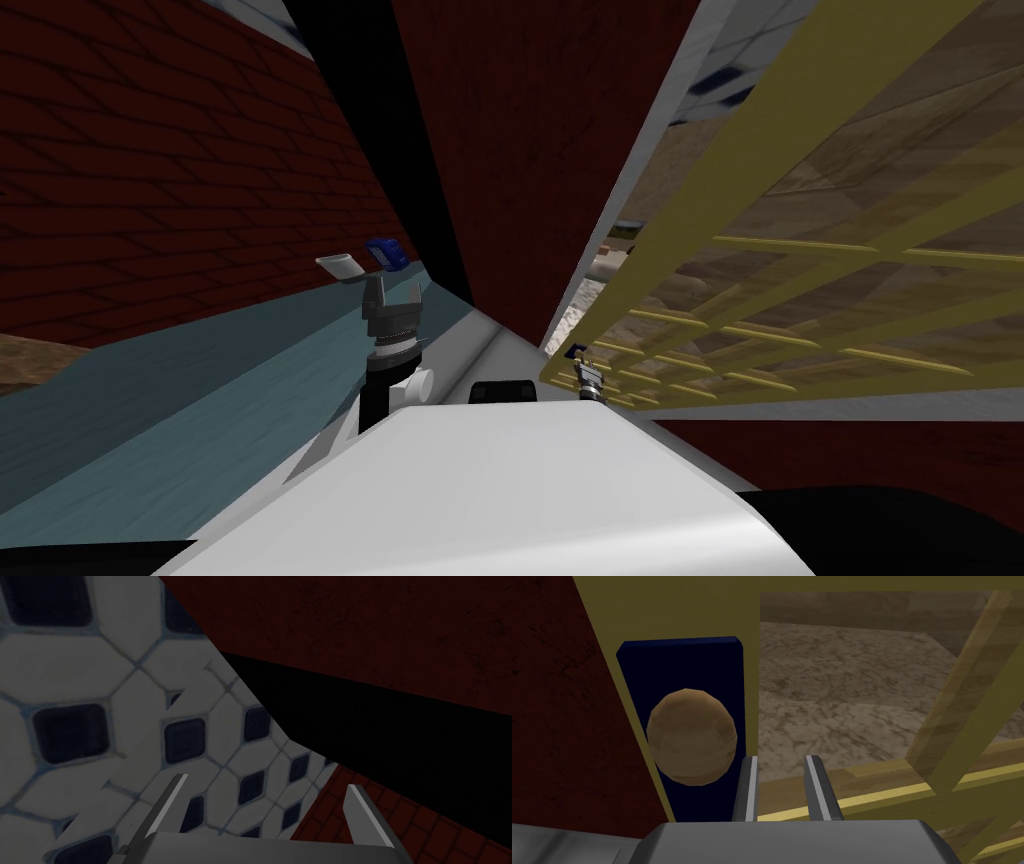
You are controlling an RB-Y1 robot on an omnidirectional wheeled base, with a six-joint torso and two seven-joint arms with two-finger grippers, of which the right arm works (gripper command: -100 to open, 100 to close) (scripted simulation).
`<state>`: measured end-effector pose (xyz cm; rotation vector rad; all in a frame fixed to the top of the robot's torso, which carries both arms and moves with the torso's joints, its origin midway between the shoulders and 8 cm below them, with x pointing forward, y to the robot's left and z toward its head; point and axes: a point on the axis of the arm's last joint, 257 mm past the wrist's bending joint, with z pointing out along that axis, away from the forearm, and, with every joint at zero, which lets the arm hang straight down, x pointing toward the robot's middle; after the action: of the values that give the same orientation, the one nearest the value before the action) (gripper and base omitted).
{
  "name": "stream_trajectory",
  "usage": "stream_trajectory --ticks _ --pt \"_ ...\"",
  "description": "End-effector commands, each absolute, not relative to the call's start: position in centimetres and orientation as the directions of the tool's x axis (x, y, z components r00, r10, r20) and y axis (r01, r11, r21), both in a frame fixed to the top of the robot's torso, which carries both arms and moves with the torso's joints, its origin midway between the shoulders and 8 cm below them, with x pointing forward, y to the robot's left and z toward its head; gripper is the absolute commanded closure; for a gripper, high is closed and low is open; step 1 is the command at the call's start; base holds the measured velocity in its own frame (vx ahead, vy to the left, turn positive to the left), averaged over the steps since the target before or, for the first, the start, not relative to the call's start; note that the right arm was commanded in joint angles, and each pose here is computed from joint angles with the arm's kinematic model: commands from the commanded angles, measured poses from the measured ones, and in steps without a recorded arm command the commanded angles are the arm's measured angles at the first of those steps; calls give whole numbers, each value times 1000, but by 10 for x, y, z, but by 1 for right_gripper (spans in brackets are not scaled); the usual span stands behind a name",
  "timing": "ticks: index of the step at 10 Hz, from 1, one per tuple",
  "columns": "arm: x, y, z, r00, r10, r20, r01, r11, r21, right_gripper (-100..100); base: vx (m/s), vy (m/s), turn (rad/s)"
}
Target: Pull the door open
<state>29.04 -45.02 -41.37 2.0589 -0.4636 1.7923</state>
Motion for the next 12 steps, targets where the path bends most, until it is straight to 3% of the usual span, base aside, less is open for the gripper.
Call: stream_trajectory --ticks 1,5,6,12 --pt "294 -447 -411 126 -7 992 -473 -879 54 100 1 11 32" --pt "294 -447 -411 126 -7 992 -473 -879 54 100 -3 9 -6" --pt "297 -437 -410 105 -2 994 -459 -887 47 -100 -129 -34 108" --pt "311 -388 -401 11 1 1000 -380 -925 5 -100 -251 -33 147"
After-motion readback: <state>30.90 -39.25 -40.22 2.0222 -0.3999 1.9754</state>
